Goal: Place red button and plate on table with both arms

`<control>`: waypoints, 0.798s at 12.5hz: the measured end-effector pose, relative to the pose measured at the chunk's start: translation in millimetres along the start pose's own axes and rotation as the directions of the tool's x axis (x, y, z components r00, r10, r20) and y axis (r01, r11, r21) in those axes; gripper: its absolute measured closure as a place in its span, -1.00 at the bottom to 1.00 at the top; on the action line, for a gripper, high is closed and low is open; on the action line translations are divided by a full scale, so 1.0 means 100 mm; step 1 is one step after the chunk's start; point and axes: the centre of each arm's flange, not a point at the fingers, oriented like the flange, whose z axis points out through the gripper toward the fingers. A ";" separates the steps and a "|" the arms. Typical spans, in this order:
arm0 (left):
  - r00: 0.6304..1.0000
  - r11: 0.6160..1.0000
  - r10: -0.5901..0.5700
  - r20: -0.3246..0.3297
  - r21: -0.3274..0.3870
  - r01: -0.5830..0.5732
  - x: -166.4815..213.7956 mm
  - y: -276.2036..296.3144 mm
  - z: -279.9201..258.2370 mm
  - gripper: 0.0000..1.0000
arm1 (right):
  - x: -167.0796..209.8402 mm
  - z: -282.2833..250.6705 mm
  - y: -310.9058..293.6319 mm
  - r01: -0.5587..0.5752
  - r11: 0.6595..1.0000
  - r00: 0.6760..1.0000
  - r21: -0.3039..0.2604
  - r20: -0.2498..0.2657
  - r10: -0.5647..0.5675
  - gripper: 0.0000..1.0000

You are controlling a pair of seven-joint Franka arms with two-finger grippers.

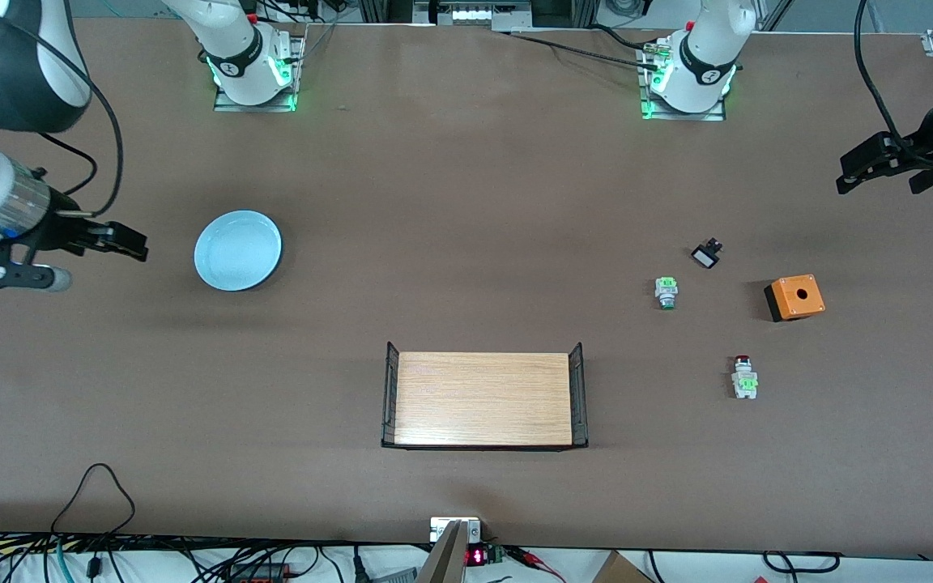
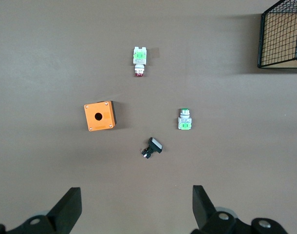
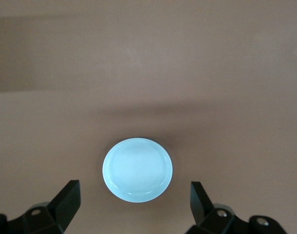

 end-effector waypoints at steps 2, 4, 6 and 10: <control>1.000 1.000 0.000 0.000 0.000 0.000 0.00 0.00 0.00 -1.00 | 0.02 -0.19 0.25 -0.042 0.999 0.999 -0.004 -0.009 0.042 -1.00; 1.000 1.000 0.000 0.000 0.000 0.000 0.00 0.00 0.00 -1.00 | 0.03 -0.27 0.49 -0.079 0.997 0.997 -0.004 -0.011 0.079 -1.00; 1.000 1.000 0.000 0.000 0.000 0.000 0.00 0.00 0.00 -1.00 | 0.02 -0.31 0.56 -0.084 0.996 0.996 -0.020 -0.002 0.084 -1.00; 1.000 1.000 0.001 0.000 0.000 -0.001 0.00 0.00 0.00 -1.00 | -0.10 -0.37 0.53 -0.046 0.998 0.995 -0.037 0.083 0.049 -1.00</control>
